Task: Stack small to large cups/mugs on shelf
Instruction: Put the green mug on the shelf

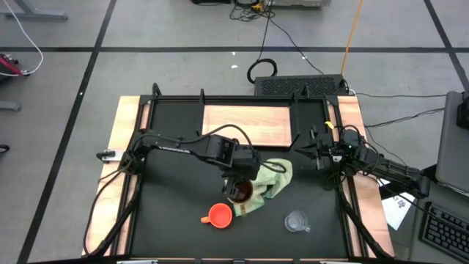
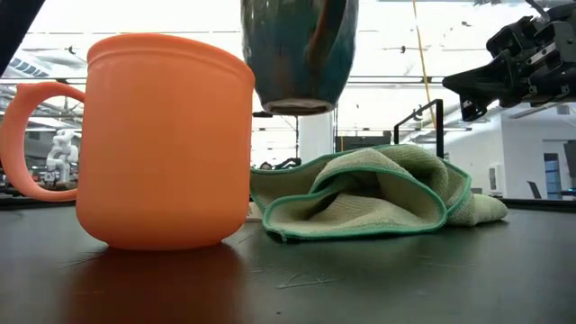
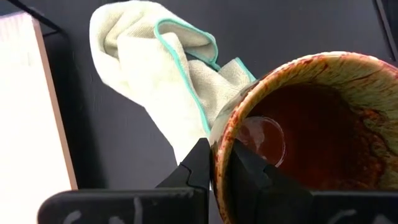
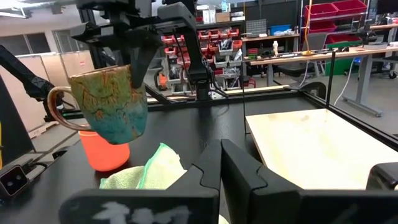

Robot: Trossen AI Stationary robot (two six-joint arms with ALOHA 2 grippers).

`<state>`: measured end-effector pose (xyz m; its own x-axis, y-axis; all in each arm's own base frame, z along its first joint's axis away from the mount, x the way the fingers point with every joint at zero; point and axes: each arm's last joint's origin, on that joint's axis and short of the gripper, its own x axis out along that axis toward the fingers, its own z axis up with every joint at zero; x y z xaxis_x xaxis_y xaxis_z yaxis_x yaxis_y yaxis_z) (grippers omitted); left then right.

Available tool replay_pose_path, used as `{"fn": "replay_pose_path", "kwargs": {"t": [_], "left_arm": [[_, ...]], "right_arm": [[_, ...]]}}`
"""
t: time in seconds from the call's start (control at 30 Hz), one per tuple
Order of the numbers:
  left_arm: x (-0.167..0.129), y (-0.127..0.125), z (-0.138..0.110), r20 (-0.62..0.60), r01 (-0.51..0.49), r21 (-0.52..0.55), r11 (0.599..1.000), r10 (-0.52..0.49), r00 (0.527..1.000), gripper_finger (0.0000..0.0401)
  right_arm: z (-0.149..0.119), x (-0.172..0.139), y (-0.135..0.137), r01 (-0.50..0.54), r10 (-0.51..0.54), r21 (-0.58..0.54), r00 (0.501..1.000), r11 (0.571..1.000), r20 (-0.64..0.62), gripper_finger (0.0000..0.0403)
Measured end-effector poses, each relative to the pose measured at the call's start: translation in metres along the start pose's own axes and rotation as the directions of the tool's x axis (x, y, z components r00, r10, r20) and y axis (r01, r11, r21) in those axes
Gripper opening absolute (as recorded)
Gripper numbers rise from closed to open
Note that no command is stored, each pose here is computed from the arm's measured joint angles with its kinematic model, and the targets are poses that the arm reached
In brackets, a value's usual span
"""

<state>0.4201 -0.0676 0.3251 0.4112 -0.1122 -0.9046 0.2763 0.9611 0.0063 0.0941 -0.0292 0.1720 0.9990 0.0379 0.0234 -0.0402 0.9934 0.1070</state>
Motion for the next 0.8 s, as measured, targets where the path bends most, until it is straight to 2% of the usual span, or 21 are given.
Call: {"fn": "replay_pose_path", "kwargs": {"t": [0.23, 0.57, 0.8], "left_arm": [[-0.003, 0.005, -0.002, -0.004, 0.000, -0.020, 1.000, 0.000, 1.000, 0.0035], [-0.048, 0.023, -0.013, 0.054, -0.056, -0.068, 0.996, 0.060, 0.997, 0.0035], [-0.059, 0.045, -0.027, 0.000, -0.082, -0.133, 0.988, 0.082, 0.997, 0.0035]], "right_arm": [[0.000, 0.000, 0.000, 0.000, 0.000, 0.000, 1.000, 1.000, 0.000, 0.0000], [0.000, 0.000, 0.000, 0.000, 0.000, 0.001, 1.000, 1.000, -0.001, 0.0000], [0.000, 0.000, 0.000, 0.000, 0.000, 0.001, 1.000, 1.000, -0.002, 0.0000]]}}
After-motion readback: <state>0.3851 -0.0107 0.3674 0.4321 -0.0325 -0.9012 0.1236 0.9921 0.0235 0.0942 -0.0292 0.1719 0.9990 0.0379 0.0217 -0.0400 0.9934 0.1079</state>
